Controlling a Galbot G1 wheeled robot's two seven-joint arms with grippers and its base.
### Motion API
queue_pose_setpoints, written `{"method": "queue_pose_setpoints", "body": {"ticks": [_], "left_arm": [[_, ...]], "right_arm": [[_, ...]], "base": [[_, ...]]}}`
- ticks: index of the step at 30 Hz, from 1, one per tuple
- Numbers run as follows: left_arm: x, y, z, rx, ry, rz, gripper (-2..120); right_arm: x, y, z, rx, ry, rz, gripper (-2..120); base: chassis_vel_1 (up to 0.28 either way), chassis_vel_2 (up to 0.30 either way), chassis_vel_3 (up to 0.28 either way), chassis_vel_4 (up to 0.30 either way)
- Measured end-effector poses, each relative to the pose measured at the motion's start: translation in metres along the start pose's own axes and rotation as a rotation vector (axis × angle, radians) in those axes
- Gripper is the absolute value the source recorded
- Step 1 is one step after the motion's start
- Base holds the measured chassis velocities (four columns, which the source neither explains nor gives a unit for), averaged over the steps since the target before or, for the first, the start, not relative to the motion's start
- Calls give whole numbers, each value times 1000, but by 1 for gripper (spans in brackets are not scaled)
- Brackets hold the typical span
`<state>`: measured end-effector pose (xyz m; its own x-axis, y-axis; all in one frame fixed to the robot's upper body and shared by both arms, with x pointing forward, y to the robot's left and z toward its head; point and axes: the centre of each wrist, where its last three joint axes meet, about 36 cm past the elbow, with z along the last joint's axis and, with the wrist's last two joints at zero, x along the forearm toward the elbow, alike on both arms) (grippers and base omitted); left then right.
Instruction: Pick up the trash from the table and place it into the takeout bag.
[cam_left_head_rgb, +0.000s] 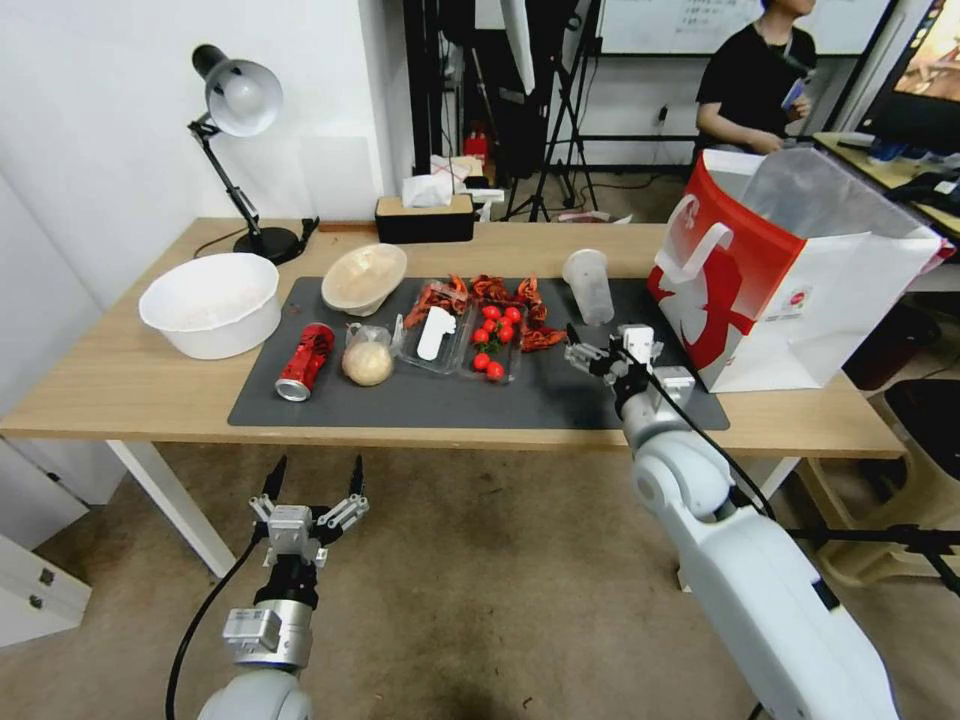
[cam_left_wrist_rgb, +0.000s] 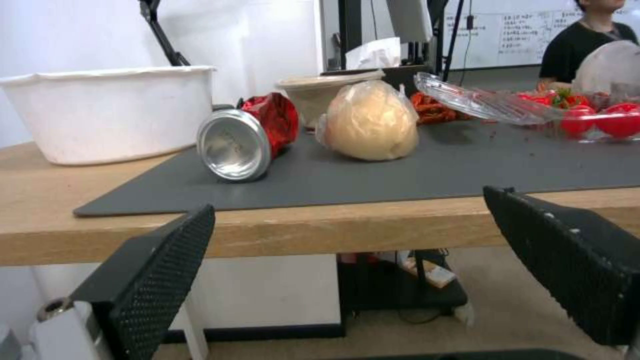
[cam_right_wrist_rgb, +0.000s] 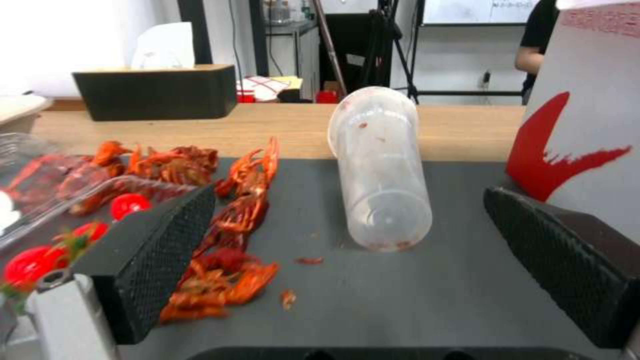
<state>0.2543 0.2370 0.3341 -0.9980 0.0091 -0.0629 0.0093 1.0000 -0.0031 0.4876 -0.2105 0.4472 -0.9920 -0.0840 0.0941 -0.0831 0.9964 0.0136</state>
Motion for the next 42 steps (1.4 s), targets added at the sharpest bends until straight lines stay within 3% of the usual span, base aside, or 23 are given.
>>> {"method": "queue_pose_setpoints", "body": {"ticks": [9,31,42], "left_arm": [[0,-1,3,0,10,5,100],[-6,2,4,-4,14,10,100],[-6,2,5,-4,20,12,100]], "right_arm": [[-31,1,-3,19,58,3,100],[-106,-22,-21,18,119,58,100],[-122,-31,-28,23,135,72,100]], "base": [[0,0,0,0],[0,0,0,0],[0,0,0,0]]}}
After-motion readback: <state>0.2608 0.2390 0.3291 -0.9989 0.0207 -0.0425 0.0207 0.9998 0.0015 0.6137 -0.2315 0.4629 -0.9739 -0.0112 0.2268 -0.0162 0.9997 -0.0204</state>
